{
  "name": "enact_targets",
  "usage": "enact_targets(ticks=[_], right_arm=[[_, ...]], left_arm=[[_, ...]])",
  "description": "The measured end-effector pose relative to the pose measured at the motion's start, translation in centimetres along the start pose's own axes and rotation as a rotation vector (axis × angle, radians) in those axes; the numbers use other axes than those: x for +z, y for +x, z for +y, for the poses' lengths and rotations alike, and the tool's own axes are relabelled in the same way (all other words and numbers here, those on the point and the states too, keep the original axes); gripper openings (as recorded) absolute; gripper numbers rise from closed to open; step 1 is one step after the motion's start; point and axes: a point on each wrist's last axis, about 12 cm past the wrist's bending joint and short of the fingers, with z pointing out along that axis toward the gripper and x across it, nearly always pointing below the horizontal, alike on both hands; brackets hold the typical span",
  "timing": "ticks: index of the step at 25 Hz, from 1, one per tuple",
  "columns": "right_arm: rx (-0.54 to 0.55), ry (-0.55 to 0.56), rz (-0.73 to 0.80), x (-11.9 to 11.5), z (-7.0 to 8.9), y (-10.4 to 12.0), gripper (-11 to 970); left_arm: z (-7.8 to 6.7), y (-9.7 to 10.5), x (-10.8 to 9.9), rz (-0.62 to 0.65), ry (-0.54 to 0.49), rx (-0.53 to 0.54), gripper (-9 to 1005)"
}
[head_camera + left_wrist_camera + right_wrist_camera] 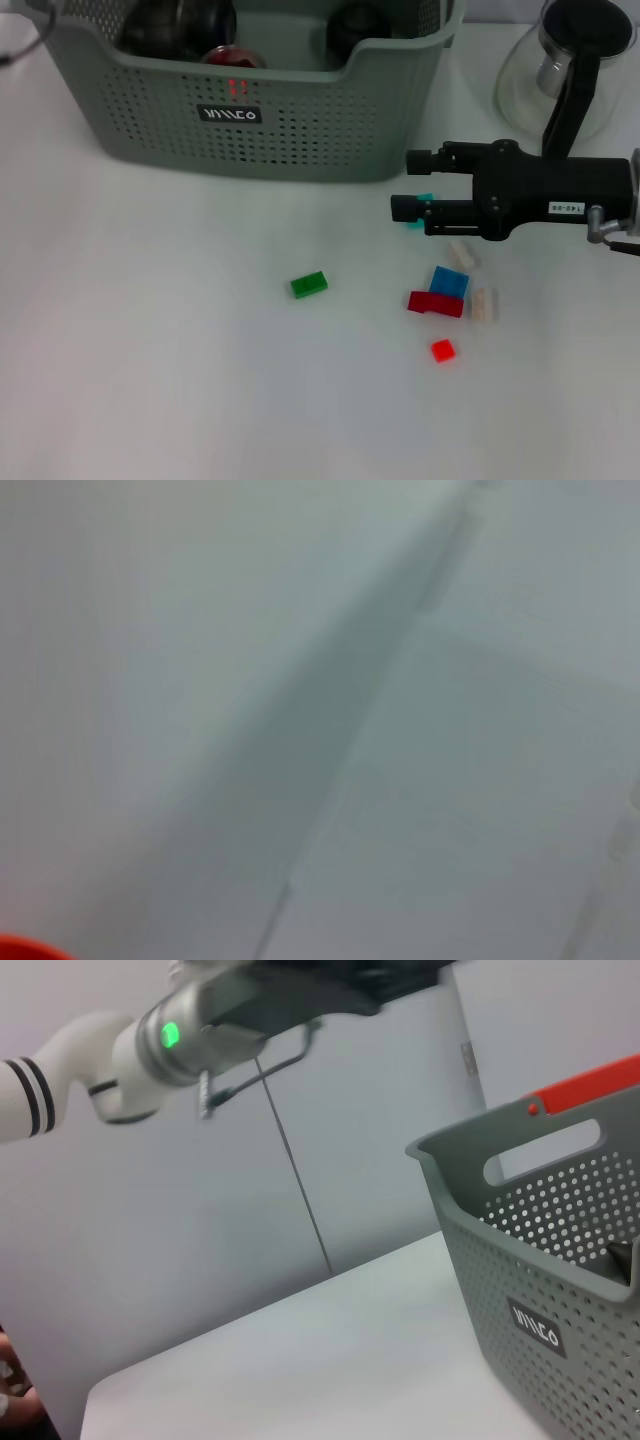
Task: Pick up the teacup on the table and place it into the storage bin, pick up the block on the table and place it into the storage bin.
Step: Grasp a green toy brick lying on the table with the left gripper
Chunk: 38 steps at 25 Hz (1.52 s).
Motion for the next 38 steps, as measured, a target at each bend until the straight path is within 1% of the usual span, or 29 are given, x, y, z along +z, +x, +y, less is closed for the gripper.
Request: enact_targets(ticks=[2, 5, 7, 8, 10, 11, 12, 13, 15, 18, 21, 23, 24, 25, 26, 30, 34, 38], right_arm=[[0.002, 0.005, 0.001, -0.1, -0.1, 0.0, 761], [0.002, 0.011, 0.001, -0.3, -0.2, 0.0, 761], [0.007, 0.015, 0.001, -0.4, -0.2, 0.0, 761], [0.011, 0.018, 0.002, -0.4, -0.3, -0.1, 760], [0.016, 0.027, 0.005, -0.4, -0.5, -0.2, 760], [0.017, 0.03, 0.008, -0.3, -0.5, -0.3, 760], [0.016, 0.032, 0.01, -0.3, -0.6, -0.3, 760], [0.015, 0.033, 0.011, -0.4, -0.6, -0.3, 760], [0.017, 0.034, 0.013, -0.4, -0.6, -0.3, 760], [0.024, 0.037, 0.012, -0.5, -0.7, -0.3, 760], [0.026, 0.037, 0.013, -0.5, -0.7, -0.3, 761], [0.026, 0.036, 0.016, -0.5, -0.7, -0.2, 761], [0.027, 0.036, 0.017, -0.5, -0.6, -0.2, 761], [0.027, 0.037, 0.017, -0.6, -0.6, -0.1, 761], [0.027, 0.039, 0.017, -0.6, -0.6, 0.0, 761], [0.028, 0.046, 0.015, -0.8, -0.6, 0.1, 760], [0.031, 0.046, 0.016, -0.8, -0.6, 0.3, 760], [0.032, 0.048, 0.015, -0.9, -0.6, 0.3, 760]], left_arm=[[-0.4, 1.6, -1.1, 0.068, 0.028, 0.056, 731], [-1.2, 4.0, -2.0, 0.223, 0.049, 0.128, 731], [-1.7, 5.2, -2.0, 0.348, 0.066, 0.146, 731], [-2.0, 5.8, -1.8, 0.431, 0.078, 0.153, 725], [-2.4, 6.4, -1.2, 0.584, 0.073, 0.158, 713], [-2.4, 6.4, -1.2, 0.584, 0.073, 0.158, 708], [-2.5, 6.4, -0.9, 0.638, 0.061, 0.164, 702], [-2.8, 6.4, 0.1, 0.749, 0.031, 0.172, 696], [-3.1, 6.2, 1.3, 0.835, 0.013, 0.186, 684], [-3.9, 5.8, 4.1, 1.004, -0.012, 0.219, 682], [-4.4, 6.0, 6.6, 1.123, -0.037, 0.239, 679], [-4.4, 6.3, 8.4, 1.161, -0.075, 0.253, 678], [-4.4, 6.3, 8.4, 1.161, -0.075, 0.253, 677], [-4.3, 6.6, 9.7, 1.173, -0.112, 0.264, 676], [-4.2, 6.8, 10.4, 1.174, -0.135, 0.273, 676], [-4.2, 8.1, 12.2, 1.151, -0.21, 0.289, 673], [-4.6, 9.5, 12.5, 1.143, -0.234, 0.307, 669], [-5.6, 10.8, 12.5, 1.136, -0.226, 0.357, 666]])
